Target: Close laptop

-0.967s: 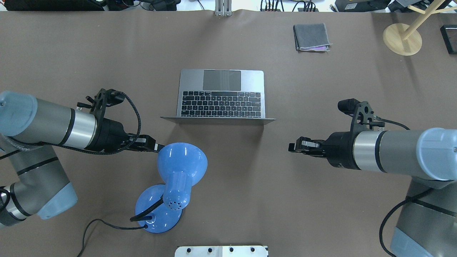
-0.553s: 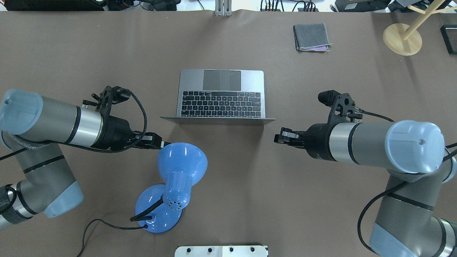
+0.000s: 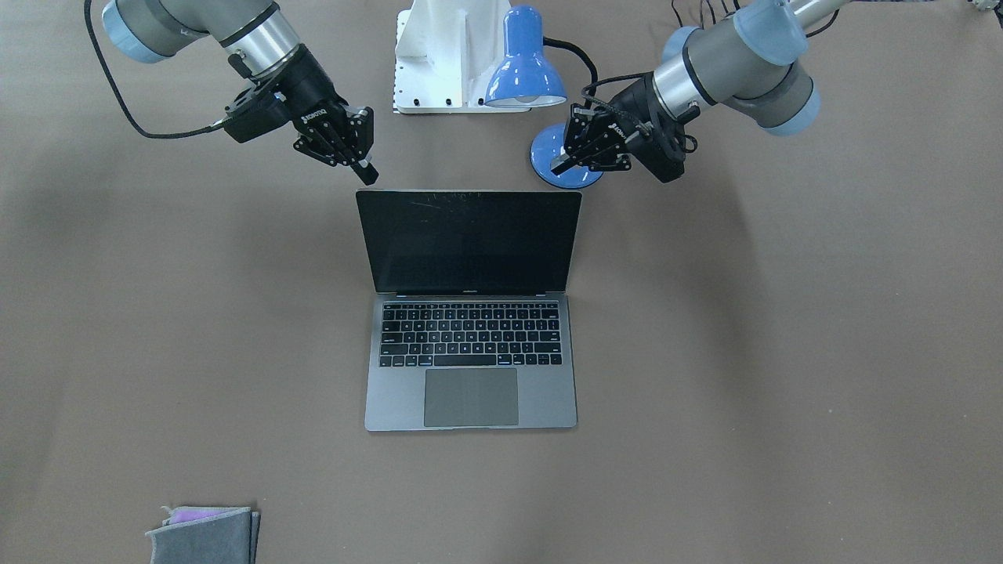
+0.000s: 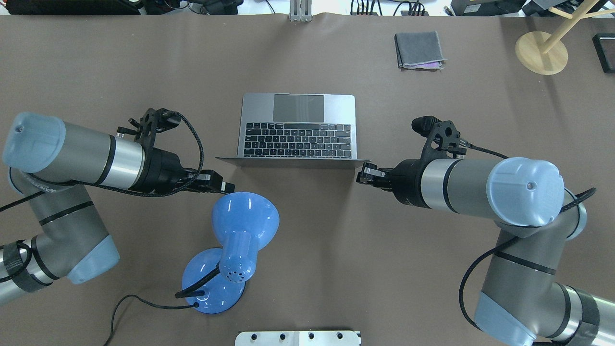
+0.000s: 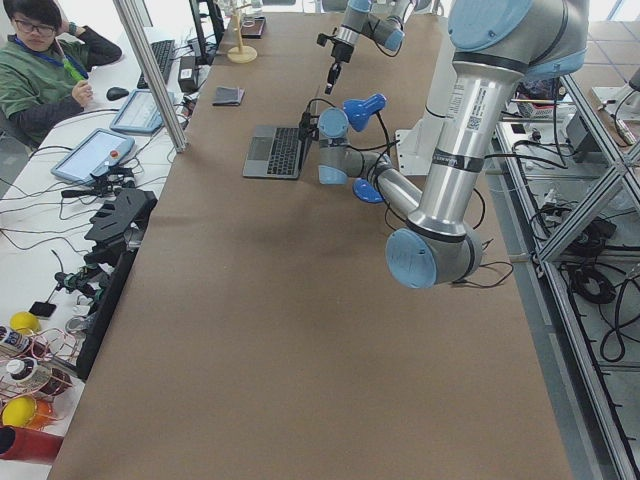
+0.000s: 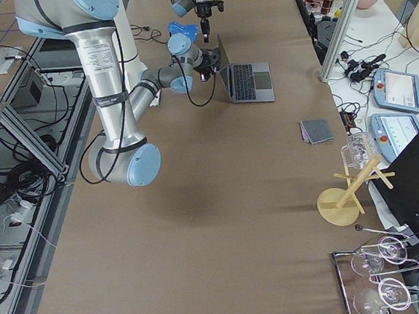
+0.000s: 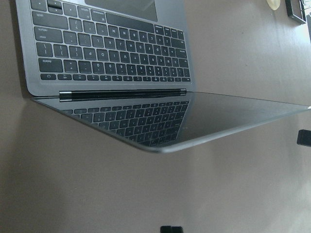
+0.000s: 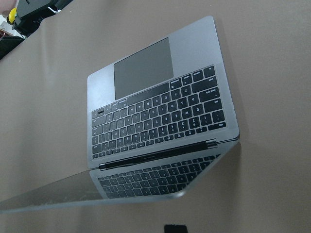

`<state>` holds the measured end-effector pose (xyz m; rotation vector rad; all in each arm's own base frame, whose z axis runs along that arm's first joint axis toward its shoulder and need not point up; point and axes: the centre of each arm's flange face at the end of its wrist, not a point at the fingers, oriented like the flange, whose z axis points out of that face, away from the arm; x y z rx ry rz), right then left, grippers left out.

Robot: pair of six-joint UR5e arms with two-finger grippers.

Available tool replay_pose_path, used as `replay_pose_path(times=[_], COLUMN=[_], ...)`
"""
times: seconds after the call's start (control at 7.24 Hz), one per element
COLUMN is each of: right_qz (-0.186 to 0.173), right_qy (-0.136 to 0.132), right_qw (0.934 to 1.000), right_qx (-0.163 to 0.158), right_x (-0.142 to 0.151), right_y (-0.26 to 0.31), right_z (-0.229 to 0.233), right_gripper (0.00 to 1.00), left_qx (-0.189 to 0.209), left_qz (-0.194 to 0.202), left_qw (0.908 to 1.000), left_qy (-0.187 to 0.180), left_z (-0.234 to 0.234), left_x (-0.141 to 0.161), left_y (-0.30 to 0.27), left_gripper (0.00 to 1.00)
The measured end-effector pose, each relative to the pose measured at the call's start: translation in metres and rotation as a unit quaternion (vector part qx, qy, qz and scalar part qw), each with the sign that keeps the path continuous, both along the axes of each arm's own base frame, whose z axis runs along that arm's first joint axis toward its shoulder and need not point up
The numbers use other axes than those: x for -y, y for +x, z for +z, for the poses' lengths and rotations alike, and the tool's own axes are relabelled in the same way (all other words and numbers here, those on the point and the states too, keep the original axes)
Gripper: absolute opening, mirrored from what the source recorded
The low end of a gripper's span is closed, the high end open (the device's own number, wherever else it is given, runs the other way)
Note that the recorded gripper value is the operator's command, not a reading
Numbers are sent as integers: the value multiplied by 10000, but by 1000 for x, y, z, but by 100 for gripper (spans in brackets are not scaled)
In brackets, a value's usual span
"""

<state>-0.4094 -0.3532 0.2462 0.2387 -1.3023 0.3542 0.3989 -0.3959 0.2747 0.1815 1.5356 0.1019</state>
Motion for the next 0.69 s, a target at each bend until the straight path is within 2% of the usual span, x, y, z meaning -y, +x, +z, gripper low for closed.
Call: replay_pose_path(times=[0.69], right_qz=[231], right_qy=[10], right_qw=[9997], right_qx=[-48], right_x=[28], right_y=[1], right_z=[-10], right_gripper=[0], left_qx=[228], left_qz=[-443], left_qw=[9986], left_qy=[-155], left_z=[-23], left_x=[47], left_y=[-23], left_gripper=[0])
